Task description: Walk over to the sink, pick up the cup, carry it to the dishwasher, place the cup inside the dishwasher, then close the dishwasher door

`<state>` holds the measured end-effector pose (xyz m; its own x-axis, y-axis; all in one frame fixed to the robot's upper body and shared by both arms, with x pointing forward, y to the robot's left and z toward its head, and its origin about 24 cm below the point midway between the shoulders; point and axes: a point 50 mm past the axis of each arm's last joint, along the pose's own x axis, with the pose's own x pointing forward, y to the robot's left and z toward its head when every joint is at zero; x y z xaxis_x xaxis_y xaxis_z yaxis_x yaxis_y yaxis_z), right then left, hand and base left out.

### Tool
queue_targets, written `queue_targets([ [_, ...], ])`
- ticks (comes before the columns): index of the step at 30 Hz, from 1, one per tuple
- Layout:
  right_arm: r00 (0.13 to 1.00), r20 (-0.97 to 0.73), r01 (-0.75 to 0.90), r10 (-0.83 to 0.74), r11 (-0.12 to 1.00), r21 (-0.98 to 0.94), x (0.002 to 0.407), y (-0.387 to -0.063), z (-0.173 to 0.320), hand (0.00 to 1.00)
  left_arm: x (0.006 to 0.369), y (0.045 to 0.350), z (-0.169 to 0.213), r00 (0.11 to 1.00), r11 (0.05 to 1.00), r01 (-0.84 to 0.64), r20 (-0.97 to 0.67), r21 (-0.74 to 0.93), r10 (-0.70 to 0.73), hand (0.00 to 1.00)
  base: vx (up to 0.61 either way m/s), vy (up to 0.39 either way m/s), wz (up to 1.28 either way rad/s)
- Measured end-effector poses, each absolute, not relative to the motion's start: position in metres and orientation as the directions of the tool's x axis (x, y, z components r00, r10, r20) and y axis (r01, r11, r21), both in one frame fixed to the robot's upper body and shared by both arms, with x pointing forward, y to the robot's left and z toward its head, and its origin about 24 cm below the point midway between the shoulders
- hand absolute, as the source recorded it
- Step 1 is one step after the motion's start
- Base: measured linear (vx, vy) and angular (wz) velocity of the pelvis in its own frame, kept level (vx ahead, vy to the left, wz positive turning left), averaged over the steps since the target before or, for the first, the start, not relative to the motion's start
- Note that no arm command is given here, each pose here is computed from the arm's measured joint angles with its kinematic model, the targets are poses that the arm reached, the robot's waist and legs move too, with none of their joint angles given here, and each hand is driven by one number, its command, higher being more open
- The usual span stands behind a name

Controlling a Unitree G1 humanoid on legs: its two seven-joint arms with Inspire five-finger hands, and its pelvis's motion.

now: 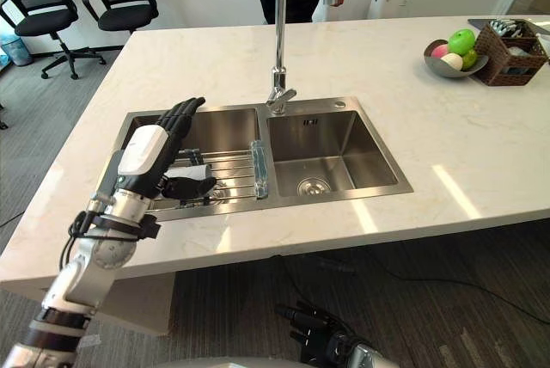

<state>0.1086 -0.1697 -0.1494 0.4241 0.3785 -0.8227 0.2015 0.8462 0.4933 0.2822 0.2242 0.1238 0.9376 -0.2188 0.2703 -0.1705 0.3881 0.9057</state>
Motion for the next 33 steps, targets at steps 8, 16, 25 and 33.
queue_targets([
  [8,0.420,-0.816,0.179,0.398,0.845,0.504,0.111,-0.169,-0.149,1.00,0.319,0.255,0.142,0.983,0.357,-0.060,0.116,0.932,-0.139,1.00,-0.12,-0.015,-0.04],
  [16,0.440,-0.804,0.130,0.399,0.858,0.497,0.121,-0.172,-0.144,1.00,0.334,0.264,0.117,0.943,0.289,0.324,-0.283,0.901,-0.176,1.00,0.00,0.015,-0.14],
  [25,0.466,-0.804,0.143,0.370,0.865,0.481,0.125,-0.185,-0.141,1.00,0.346,0.271,0.139,0.923,0.253,0.380,-0.345,0.890,-0.171,1.00,0.03,0.056,-0.09],
  [33,0.476,-0.800,0.147,0.366,0.864,0.482,0.127,-0.187,-0.141,1.00,0.342,0.293,0.123,0.894,0.272,0.445,-0.440,0.853,-0.083,1.00,-0.05,0.017,-0.07],
])
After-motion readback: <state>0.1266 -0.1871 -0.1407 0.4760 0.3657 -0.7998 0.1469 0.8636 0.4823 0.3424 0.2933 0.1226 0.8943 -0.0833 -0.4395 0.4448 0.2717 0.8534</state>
